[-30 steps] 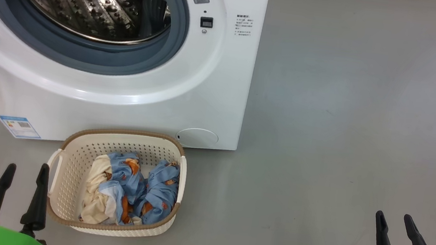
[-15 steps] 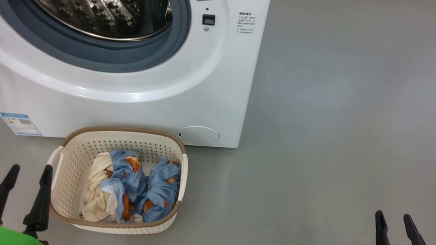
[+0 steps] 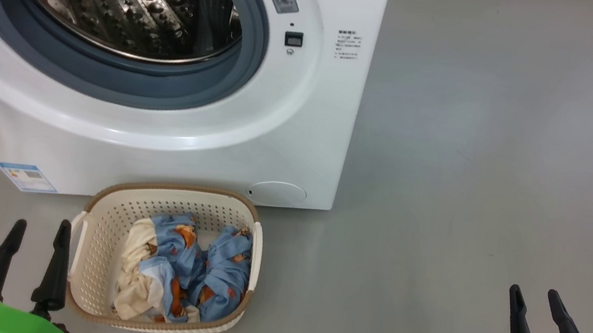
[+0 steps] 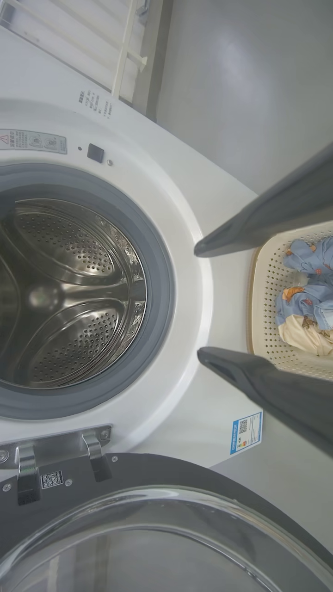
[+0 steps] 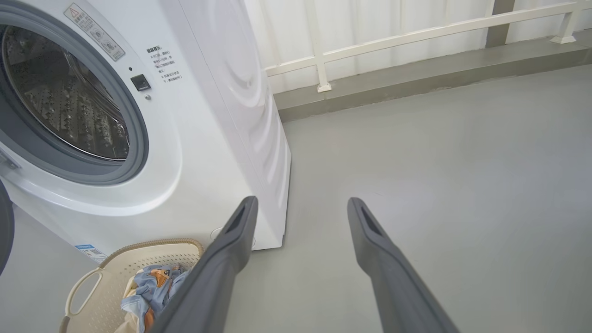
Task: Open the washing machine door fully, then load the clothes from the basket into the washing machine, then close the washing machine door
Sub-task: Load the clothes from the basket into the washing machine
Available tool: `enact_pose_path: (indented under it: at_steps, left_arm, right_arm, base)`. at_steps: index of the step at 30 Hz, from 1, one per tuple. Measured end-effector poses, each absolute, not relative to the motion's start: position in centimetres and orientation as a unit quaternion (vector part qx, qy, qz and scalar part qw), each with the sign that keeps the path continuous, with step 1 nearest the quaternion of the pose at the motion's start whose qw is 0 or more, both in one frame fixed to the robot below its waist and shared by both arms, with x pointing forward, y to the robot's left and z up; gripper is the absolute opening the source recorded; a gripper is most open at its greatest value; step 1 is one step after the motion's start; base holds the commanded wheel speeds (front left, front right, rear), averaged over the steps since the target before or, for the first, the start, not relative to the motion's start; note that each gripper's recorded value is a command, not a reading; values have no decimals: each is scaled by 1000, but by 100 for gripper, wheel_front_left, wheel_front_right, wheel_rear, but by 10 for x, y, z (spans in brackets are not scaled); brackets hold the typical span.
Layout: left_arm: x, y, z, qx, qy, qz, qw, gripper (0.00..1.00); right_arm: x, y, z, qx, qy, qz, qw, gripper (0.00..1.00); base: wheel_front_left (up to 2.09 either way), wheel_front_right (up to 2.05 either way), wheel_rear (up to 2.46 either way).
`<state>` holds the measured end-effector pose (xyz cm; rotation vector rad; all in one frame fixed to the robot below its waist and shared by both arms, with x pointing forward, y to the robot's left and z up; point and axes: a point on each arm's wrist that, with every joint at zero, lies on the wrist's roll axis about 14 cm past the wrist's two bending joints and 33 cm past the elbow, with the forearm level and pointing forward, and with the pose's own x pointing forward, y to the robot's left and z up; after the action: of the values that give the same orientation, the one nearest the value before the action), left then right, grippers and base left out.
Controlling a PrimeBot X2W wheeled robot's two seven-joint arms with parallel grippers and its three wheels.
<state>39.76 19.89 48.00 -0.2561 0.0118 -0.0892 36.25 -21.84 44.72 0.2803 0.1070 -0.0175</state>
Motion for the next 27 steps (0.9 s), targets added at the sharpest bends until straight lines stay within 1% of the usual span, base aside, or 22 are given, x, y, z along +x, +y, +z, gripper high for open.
enact_pose_path:
  at_steps: [7, 27]
  left_arm:
    - [398, 200, 479, -126, 7, -43, 991, 100]
    - [393, 198, 469, -136, 21, -32, 990, 100]
  right_arm:
    - [364, -216, 446, 142, 54, -7, 988, 100]
    - [367, -210, 446, 143, 55, 3, 988, 100]
  base:
    - [66, -77, 11]
    - [1, -1, 0]
